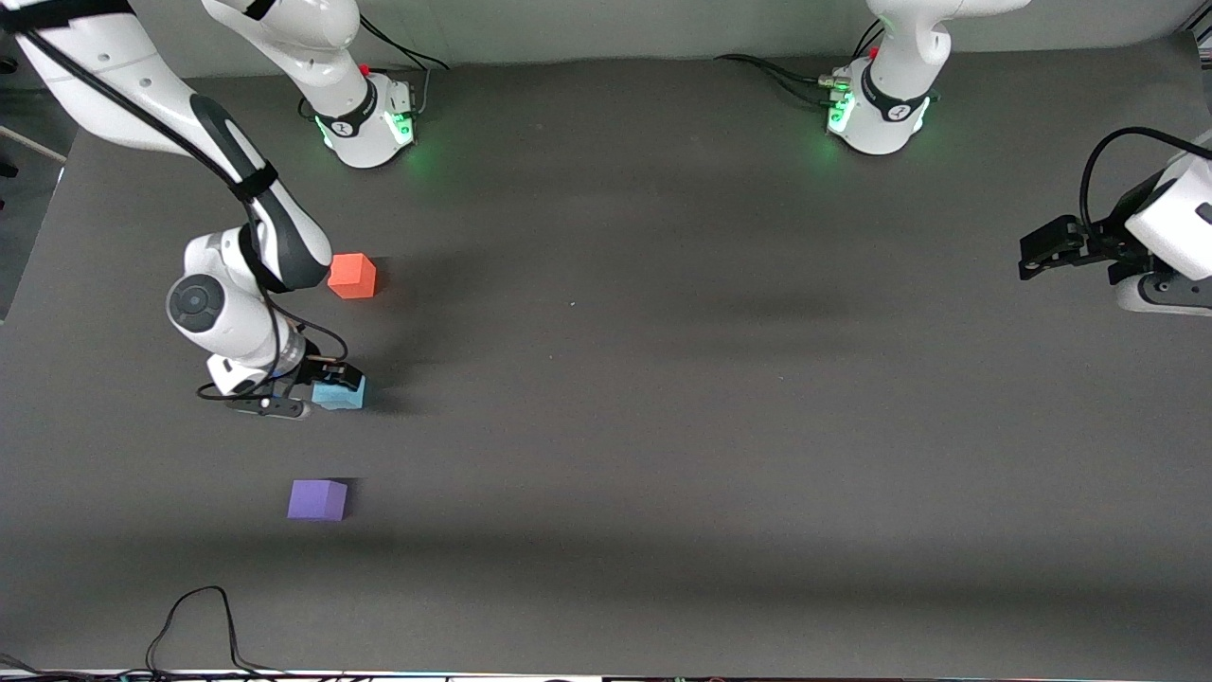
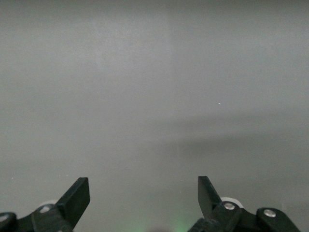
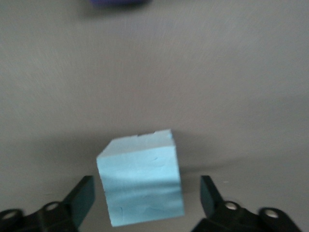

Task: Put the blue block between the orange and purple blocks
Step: 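Open the right gripper and draw it back from the blue cube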

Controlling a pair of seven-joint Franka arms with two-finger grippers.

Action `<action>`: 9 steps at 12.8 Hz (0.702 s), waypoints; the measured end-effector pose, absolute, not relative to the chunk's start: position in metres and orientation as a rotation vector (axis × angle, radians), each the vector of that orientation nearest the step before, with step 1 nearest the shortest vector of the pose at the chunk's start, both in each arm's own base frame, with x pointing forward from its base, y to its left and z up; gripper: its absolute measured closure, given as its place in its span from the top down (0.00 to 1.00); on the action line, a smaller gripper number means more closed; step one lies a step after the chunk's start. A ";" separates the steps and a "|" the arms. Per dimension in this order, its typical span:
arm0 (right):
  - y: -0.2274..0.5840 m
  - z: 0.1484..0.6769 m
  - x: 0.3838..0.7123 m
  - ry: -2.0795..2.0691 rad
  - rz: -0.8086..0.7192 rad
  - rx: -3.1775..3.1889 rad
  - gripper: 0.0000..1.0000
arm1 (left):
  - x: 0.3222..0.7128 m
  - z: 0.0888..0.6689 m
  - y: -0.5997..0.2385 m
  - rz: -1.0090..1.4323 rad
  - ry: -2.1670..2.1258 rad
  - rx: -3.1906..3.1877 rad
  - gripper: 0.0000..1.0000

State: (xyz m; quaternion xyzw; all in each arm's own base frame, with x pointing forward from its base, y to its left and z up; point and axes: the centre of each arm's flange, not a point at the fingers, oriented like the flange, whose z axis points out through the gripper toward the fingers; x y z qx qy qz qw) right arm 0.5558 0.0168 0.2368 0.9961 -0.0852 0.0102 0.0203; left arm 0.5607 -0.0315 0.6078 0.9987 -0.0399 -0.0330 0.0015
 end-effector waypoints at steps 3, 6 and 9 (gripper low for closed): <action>0.016 0.343 0.573 -0.299 0.113 3.020 1.00 | 0.561 0.608 -0.031 -0.104 -0.124 3.134 1.00; 0.038 0.450 0.569 -0.328 0.154 3.143 1.00 | 0.561 0.608 -0.031 -0.104 -0.123 3.133 1.00; 0.022 0.534 0.560 -0.310 0.120 3.202 1.00 | 0.561 0.608 -0.031 -0.104 -0.123 3.133 1.00</action>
